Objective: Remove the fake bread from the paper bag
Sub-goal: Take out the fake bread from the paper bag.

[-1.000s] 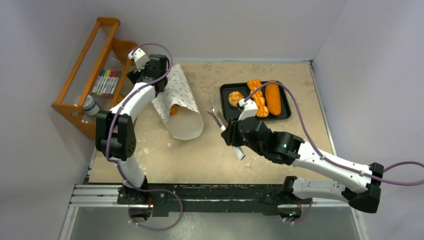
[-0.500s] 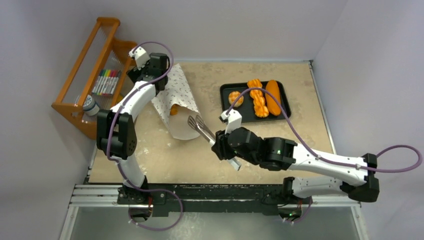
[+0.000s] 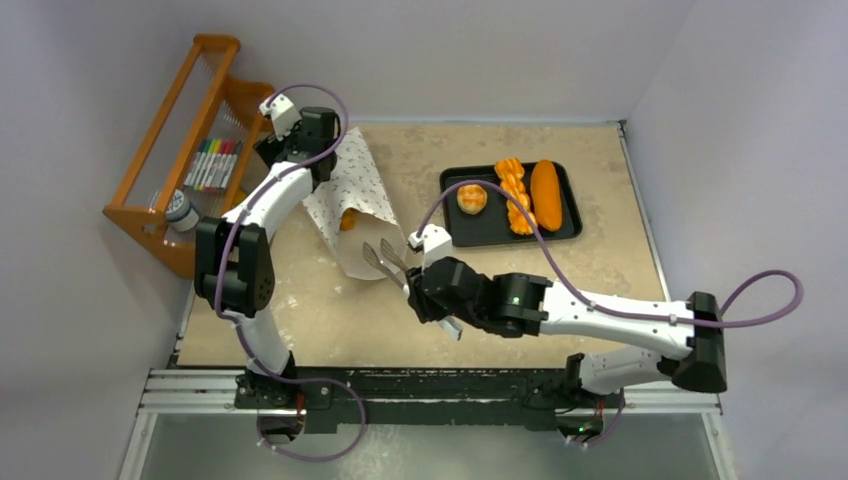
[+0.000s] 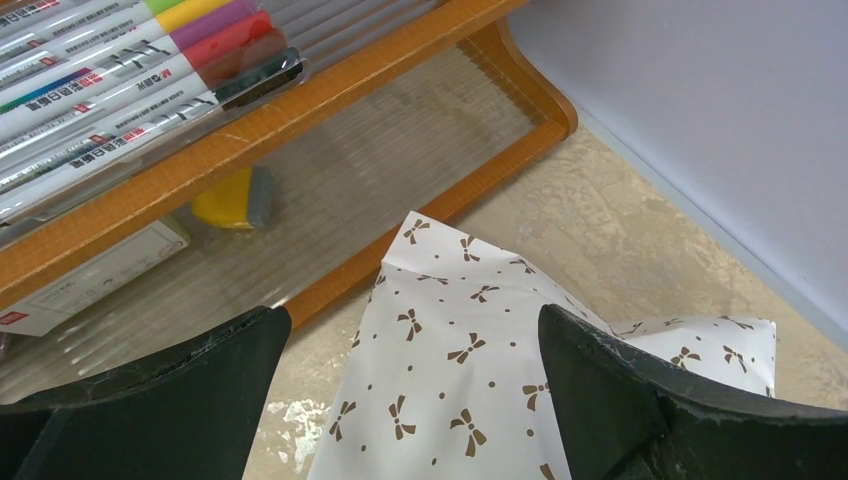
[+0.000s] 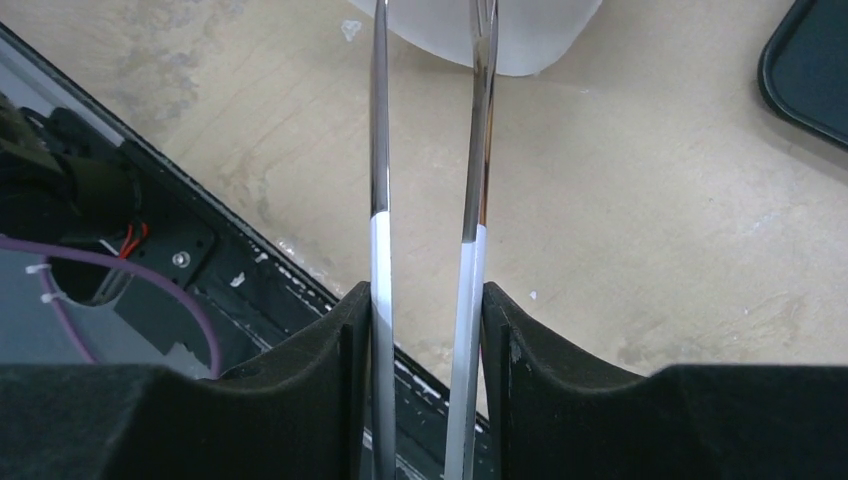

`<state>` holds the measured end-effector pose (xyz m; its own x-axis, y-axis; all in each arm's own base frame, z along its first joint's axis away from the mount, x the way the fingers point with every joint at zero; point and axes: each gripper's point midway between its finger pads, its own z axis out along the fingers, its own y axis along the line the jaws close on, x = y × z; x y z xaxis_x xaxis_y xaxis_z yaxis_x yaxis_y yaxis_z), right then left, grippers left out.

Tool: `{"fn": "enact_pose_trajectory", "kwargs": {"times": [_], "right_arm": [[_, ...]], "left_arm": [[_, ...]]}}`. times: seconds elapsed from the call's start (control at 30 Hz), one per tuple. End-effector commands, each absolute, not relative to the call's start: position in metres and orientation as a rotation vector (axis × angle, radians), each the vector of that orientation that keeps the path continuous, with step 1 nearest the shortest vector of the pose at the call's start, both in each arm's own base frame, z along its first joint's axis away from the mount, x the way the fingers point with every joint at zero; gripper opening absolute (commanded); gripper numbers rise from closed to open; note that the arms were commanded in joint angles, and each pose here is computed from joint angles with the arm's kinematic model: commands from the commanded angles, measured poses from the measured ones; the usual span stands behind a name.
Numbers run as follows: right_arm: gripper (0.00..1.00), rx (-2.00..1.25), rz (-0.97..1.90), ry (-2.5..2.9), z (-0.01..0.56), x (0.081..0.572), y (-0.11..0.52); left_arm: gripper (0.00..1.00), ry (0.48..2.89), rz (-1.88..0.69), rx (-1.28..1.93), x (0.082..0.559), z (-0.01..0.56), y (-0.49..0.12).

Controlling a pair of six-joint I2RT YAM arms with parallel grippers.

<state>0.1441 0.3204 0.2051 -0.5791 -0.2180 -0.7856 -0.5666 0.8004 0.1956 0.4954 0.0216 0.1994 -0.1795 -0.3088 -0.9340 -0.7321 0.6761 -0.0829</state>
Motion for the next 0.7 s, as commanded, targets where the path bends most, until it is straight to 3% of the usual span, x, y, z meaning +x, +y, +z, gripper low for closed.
{"fn": "enact_pose_trajectory", "kwargs": {"times": [0.0, 0.67], "right_arm": [[0.43, -0.565, 0.569, 2.096, 0.226, 0.160, 0.350], [0.46, -0.632, 0.530, 2.060, 0.189, 0.241, 0.391]], "left_arm": [[1.00, 1.709, 0.454, -0.849, 0.502, 0.218, 0.022], [1.00, 1.713, 0.416, -0.859, 0.505, 0.212, 0.017]]}}
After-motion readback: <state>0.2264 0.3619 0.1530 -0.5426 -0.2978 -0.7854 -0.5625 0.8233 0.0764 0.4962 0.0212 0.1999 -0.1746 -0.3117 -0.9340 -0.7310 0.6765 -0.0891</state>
